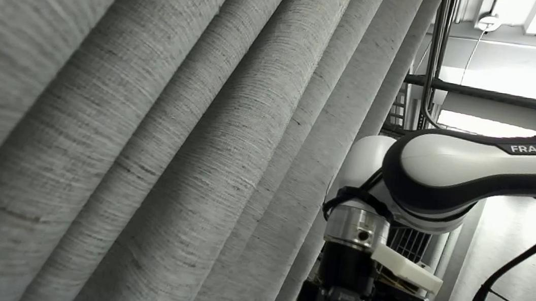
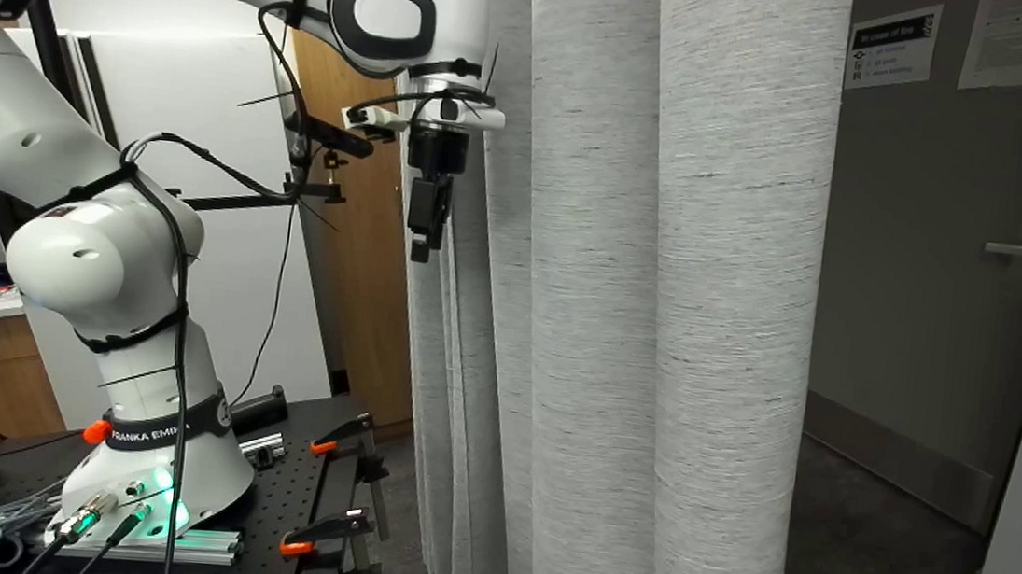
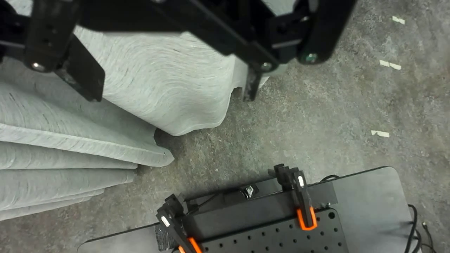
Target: Move the curtains to the left
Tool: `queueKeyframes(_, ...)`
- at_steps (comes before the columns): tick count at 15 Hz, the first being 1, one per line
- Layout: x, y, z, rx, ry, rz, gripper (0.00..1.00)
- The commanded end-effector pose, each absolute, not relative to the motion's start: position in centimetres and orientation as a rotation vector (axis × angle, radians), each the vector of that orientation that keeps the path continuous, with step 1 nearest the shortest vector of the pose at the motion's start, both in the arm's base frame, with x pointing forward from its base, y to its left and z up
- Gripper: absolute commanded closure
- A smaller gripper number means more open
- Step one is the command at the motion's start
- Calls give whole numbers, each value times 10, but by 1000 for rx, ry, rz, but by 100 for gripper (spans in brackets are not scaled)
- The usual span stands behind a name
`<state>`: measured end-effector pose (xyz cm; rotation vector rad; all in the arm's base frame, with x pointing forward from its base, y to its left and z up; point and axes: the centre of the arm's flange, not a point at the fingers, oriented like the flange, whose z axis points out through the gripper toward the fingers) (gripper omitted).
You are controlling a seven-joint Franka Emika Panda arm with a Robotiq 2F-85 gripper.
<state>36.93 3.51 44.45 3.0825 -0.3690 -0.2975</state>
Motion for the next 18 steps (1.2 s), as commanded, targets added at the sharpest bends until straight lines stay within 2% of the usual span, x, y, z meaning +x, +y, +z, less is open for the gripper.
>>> queueKeyframes(1,367,32,445,3088,-369,-293,0)
queueKeyframes(18,365,29,445,3084,-378,-273,0)
